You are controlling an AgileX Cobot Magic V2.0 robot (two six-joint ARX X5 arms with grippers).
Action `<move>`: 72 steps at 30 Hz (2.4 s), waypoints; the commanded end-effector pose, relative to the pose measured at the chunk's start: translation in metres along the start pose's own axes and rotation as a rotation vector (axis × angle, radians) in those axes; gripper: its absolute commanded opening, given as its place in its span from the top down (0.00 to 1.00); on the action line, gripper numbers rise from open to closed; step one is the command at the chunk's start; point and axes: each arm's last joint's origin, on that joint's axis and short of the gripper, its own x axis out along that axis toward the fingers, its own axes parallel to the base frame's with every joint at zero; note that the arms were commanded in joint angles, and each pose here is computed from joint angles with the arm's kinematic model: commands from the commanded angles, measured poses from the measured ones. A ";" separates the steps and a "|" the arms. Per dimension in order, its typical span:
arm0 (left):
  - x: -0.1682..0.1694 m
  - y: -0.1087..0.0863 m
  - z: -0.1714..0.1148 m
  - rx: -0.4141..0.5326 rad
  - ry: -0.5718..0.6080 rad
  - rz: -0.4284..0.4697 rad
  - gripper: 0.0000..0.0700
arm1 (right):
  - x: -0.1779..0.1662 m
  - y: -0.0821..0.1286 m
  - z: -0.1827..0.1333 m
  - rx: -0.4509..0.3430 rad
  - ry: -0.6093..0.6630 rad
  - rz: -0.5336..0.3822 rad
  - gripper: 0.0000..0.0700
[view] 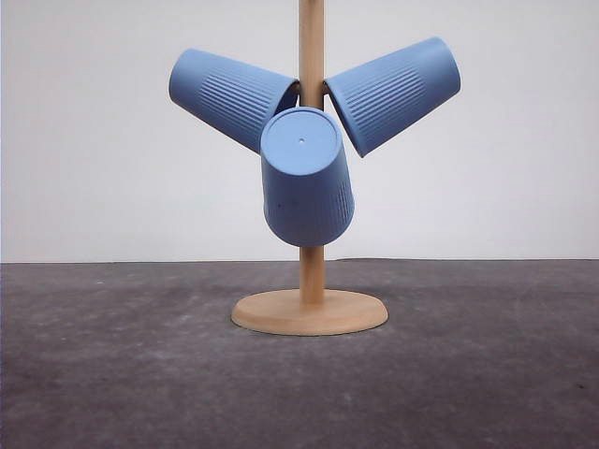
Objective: Place three cups
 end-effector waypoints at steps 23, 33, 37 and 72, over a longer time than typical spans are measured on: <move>0.001 0.000 -0.003 0.007 -0.004 0.000 1.00 | 0.000 0.000 0.000 0.008 -0.006 -0.003 0.98; 0.001 0.000 -0.003 0.007 -0.004 0.000 1.00 | 0.000 0.000 0.000 0.008 -0.005 -0.003 0.98; 0.001 0.000 -0.003 0.007 -0.004 0.000 1.00 | 0.000 0.000 0.000 0.008 -0.006 -0.003 0.98; 0.001 0.000 -0.003 0.007 -0.004 0.000 1.00 | 0.000 0.000 0.000 0.008 -0.006 -0.003 0.98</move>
